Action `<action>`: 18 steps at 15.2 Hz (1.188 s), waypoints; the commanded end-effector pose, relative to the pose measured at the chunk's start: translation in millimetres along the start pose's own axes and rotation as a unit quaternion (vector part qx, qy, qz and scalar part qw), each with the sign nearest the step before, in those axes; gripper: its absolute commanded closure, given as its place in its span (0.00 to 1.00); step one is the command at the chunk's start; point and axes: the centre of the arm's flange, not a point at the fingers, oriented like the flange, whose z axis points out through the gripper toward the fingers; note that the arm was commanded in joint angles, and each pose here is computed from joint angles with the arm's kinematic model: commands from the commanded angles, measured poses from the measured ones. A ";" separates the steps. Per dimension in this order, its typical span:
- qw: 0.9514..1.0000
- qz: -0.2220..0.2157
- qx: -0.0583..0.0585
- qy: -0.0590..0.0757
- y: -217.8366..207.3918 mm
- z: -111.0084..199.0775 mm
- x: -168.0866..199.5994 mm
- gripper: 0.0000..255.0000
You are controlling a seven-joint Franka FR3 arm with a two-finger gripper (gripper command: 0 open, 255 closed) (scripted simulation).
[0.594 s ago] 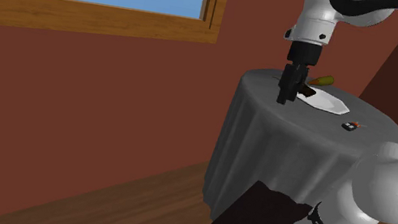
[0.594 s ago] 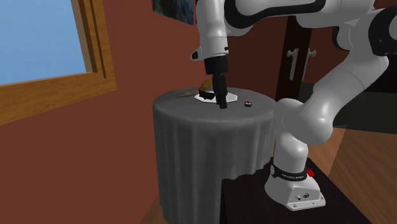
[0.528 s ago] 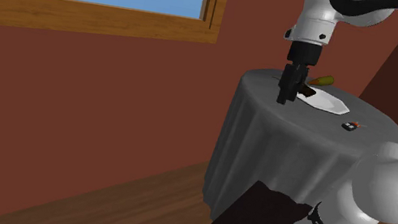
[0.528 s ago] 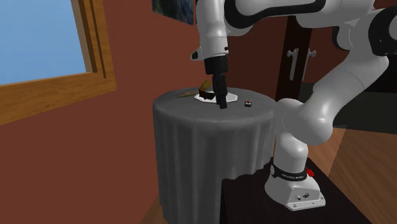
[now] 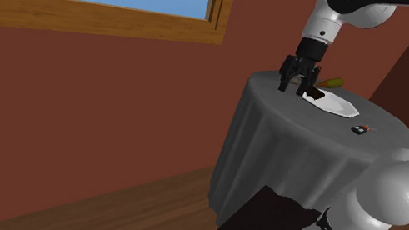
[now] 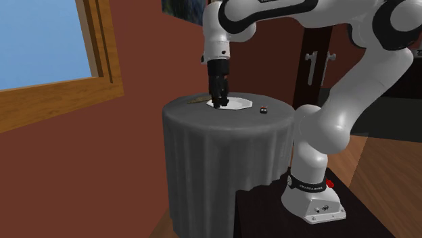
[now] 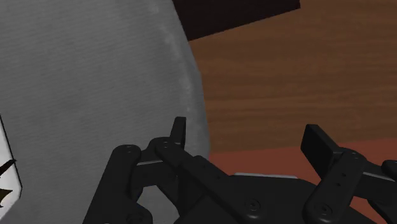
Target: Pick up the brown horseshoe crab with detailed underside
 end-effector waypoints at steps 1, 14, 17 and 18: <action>0.998 0.054 0.012 0.009 27.1 -8.8 14.5 0.00; 0.919 0.379 0.088 0.065 203.3 -33.4 22.1 0.00; 0.908 0.403 0.094 0.069 217.8 -28.9 18.3 0.00; 0.908 0.403 0.094 0.069 218.8 -23.8 19.1 0.00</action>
